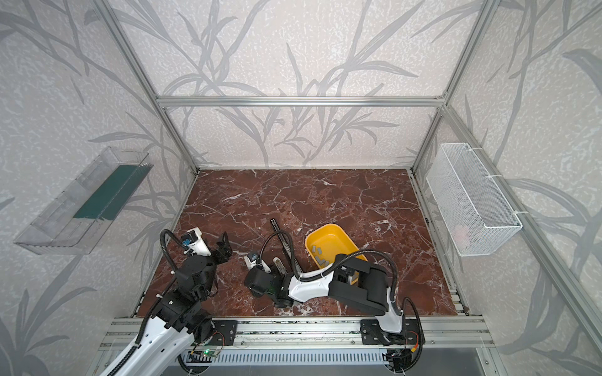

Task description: Load the staples into the stapler

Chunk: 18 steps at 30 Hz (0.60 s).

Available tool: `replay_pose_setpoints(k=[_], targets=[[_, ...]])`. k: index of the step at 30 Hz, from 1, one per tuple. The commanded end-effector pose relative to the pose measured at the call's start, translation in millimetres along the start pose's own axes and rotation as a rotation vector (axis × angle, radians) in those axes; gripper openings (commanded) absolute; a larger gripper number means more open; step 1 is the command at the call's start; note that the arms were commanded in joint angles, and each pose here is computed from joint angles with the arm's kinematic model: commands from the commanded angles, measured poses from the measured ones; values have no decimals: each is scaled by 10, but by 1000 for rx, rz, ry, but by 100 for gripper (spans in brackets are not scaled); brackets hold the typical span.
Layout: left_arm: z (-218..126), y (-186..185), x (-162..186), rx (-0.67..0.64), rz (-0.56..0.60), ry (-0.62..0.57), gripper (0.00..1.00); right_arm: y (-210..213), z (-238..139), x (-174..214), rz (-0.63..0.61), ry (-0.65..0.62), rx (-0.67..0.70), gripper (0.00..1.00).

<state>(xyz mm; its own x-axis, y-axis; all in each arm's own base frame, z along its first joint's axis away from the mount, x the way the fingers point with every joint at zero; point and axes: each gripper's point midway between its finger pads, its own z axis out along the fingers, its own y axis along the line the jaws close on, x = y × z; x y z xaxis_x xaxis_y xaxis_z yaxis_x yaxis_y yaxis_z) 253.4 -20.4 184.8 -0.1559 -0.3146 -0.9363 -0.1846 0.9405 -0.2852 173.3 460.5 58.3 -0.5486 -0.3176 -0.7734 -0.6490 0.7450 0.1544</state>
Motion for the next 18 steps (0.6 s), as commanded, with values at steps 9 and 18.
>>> replay_pose_setpoints(k=[9,18], targets=[[282,-703,-107,228,-109,56,75,-259,-961,-22,-29,-107,-51,65],[781,-1203,339,310,97,246,75,-668,-1265,304,-36,-64,1,60]])
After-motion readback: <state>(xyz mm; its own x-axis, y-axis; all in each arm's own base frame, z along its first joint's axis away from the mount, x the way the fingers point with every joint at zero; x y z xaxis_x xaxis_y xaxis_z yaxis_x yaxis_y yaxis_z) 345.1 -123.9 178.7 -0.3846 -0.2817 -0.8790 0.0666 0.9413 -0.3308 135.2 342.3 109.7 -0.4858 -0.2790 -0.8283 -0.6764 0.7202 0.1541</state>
